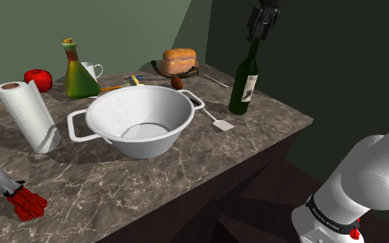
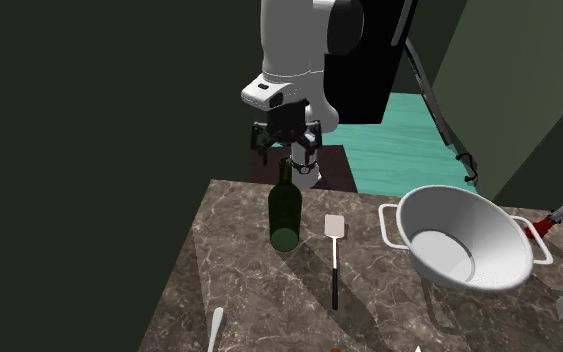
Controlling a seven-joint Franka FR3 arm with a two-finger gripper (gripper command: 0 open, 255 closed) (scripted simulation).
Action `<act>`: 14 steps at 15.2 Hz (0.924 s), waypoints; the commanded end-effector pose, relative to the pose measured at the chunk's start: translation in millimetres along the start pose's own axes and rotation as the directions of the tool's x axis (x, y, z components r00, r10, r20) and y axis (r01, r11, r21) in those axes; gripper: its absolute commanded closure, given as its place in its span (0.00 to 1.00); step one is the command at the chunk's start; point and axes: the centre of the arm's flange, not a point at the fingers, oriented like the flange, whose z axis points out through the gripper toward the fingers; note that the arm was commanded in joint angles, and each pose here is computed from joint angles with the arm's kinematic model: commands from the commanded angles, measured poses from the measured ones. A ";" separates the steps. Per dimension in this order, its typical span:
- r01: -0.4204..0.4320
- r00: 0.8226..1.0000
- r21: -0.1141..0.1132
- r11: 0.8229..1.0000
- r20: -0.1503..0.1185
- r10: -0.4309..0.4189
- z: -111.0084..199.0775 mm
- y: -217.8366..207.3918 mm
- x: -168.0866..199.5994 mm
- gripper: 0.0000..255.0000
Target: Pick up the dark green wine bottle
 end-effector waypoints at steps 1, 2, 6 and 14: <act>0.000 1.000 0.000 1.000 0.000 0.000 9.7 0.7 0.0 0.00; 0.000 1.000 0.000 1.000 0.000 0.000 14.9 0.8 -0.5 0.00; 0.000 1.000 0.000 1.000 0.000 0.000 23.4 0.9 -2.0 1.00; 0.000 1.000 0.000 1.000 0.000 0.000 23.5 1.0 -2.4 1.00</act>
